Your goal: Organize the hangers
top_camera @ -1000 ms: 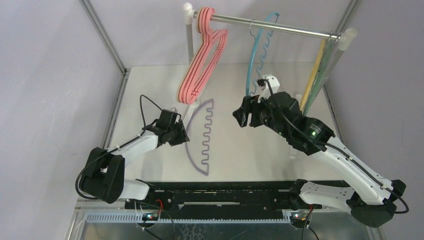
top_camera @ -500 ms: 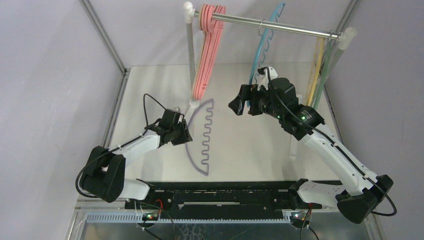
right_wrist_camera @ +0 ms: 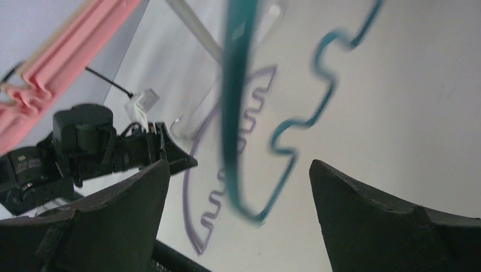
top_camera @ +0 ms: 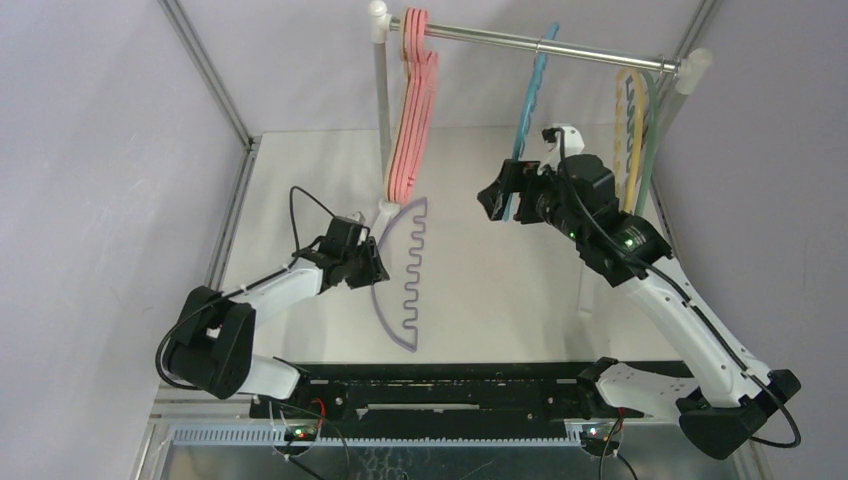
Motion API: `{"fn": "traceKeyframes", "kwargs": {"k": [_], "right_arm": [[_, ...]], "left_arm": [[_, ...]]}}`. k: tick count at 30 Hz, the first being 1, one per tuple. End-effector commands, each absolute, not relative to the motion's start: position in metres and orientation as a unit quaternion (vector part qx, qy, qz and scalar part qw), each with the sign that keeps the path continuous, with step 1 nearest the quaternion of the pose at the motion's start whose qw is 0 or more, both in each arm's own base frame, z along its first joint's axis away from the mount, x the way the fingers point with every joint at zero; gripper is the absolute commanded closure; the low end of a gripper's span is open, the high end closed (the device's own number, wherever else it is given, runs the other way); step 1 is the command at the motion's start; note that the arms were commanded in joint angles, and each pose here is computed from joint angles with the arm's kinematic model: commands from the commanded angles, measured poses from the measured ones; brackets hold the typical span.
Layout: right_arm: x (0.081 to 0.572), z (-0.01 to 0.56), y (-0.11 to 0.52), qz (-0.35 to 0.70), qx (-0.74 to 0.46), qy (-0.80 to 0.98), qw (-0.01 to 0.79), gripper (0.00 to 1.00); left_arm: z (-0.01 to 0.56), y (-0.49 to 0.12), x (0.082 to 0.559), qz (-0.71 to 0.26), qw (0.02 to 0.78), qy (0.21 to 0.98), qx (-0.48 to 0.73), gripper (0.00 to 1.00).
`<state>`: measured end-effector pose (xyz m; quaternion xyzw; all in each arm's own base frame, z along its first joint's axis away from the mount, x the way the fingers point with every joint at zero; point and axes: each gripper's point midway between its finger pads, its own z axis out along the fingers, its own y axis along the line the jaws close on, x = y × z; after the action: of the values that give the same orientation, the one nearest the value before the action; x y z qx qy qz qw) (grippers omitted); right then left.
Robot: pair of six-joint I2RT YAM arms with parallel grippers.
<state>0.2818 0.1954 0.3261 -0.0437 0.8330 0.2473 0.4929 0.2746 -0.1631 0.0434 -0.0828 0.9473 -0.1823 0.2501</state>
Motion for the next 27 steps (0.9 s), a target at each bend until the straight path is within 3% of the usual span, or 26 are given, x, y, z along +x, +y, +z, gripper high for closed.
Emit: {"fn": "traceKeyframes", "kwargs": {"k": [1,11,27], "right_arm": [[0.295,0.382,0.178,0.245,-0.026,0.778,0.577,0.0],[0.304,0.404,0.176,0.253,-0.013,0.754,0.606,0.0],[0.227,0.467,0.128,0.232,-0.026,0.675,0.7,0.0]], "left_arm": [[0.057,-0.175,0.289,-0.204,0.272,0.938,-0.061,0.54],[0.051,-0.169,0.279,-0.201,0.273,0.939,-0.06,0.53],[0.043,-0.175,0.287,-0.201,0.26,0.943,-0.048,0.53]]}}
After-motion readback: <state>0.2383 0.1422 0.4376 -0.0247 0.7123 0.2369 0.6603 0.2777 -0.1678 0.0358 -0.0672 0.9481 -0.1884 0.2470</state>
